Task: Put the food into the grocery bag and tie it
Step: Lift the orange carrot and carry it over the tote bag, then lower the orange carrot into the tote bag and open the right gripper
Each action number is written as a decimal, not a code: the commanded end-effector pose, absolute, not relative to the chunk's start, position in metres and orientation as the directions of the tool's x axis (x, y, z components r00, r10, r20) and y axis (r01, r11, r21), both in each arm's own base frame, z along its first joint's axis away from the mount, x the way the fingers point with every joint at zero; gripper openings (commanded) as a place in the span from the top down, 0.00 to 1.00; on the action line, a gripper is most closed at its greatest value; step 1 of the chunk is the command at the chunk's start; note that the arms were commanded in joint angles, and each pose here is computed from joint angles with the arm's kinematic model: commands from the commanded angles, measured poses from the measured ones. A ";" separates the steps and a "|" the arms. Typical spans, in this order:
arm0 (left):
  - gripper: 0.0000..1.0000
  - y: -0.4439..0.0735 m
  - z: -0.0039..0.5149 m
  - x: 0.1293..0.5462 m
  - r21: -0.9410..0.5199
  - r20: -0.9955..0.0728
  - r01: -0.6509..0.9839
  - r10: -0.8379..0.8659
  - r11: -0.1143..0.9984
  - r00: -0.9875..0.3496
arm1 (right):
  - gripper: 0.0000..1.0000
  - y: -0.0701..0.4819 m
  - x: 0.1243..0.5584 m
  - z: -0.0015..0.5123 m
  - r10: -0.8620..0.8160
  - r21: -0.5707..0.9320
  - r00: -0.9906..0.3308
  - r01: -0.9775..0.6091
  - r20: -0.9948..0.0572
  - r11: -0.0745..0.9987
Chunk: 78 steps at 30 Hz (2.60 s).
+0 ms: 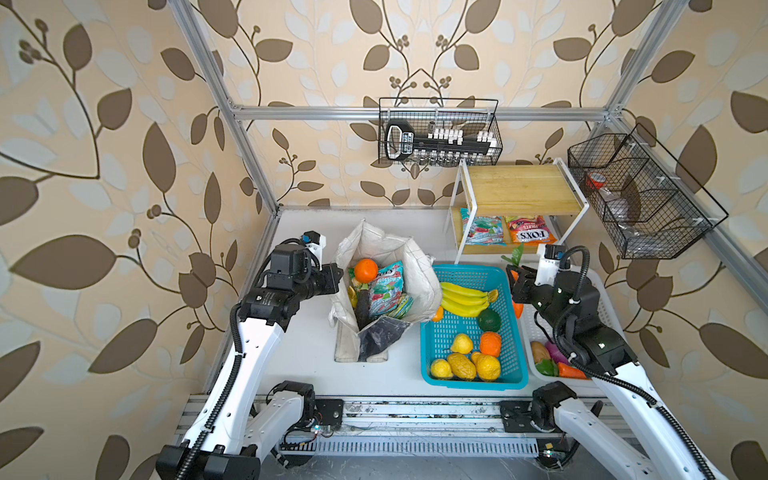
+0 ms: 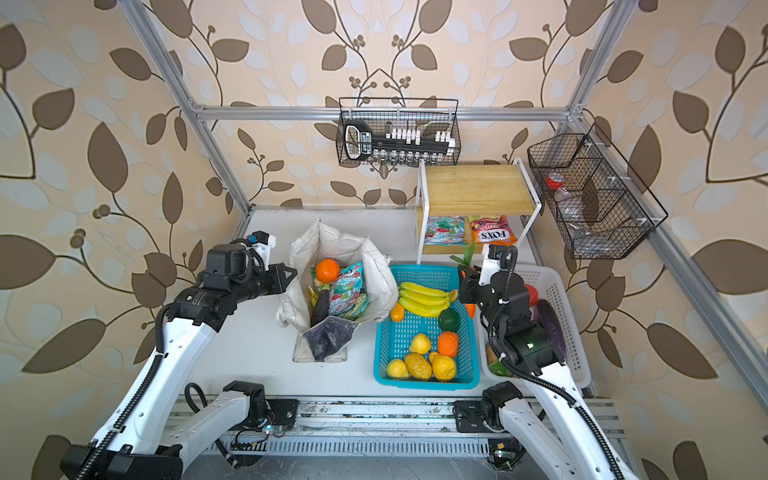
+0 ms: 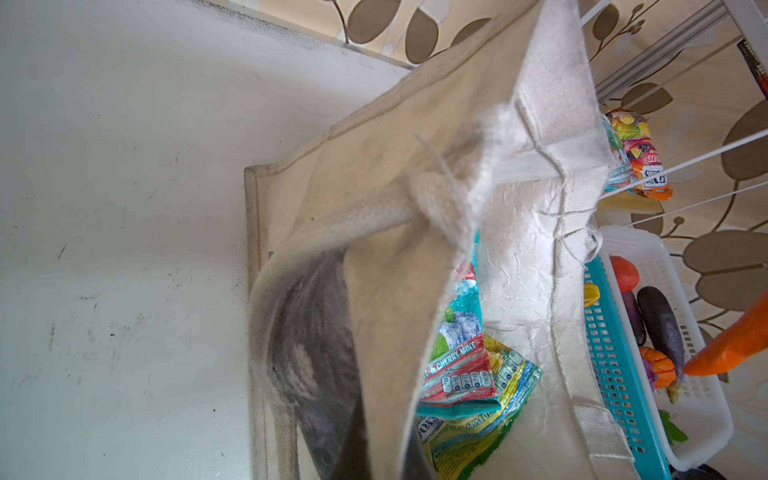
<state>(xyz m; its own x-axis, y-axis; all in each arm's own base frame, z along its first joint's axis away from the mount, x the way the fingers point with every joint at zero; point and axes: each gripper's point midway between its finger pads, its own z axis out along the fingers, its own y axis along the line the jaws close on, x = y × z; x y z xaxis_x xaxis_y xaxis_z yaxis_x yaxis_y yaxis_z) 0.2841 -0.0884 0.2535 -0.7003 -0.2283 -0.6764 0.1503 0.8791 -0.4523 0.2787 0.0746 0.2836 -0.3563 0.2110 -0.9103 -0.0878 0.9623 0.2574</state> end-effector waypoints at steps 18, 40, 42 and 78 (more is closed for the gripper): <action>1.00 -0.093 0.267 0.286 -0.449 -0.703 0.191 -0.214 0.873 -0.678 | 0.62 0.251 0.307 0.345 0.179 0.299 -0.321 -0.377 -0.930 0.876; 1.00 -0.094 0.266 0.286 -0.449 -0.704 0.193 -0.213 0.873 -0.678 | 0.62 0.386 0.349 0.335 0.188 0.403 -0.415 -0.525 -0.890 0.750; 1.00 -0.093 0.265 0.287 -0.449 -0.701 0.190 -0.212 0.873 -0.681 | 0.62 0.395 0.341 0.326 0.175 0.400 -0.423 -0.532 -0.889 0.746; 1.00 -0.093 0.268 0.286 -0.446 -0.712 0.193 -0.217 0.874 -0.668 | 0.60 0.402 0.363 0.174 0.019 0.273 -0.668 -0.278 -0.744 0.921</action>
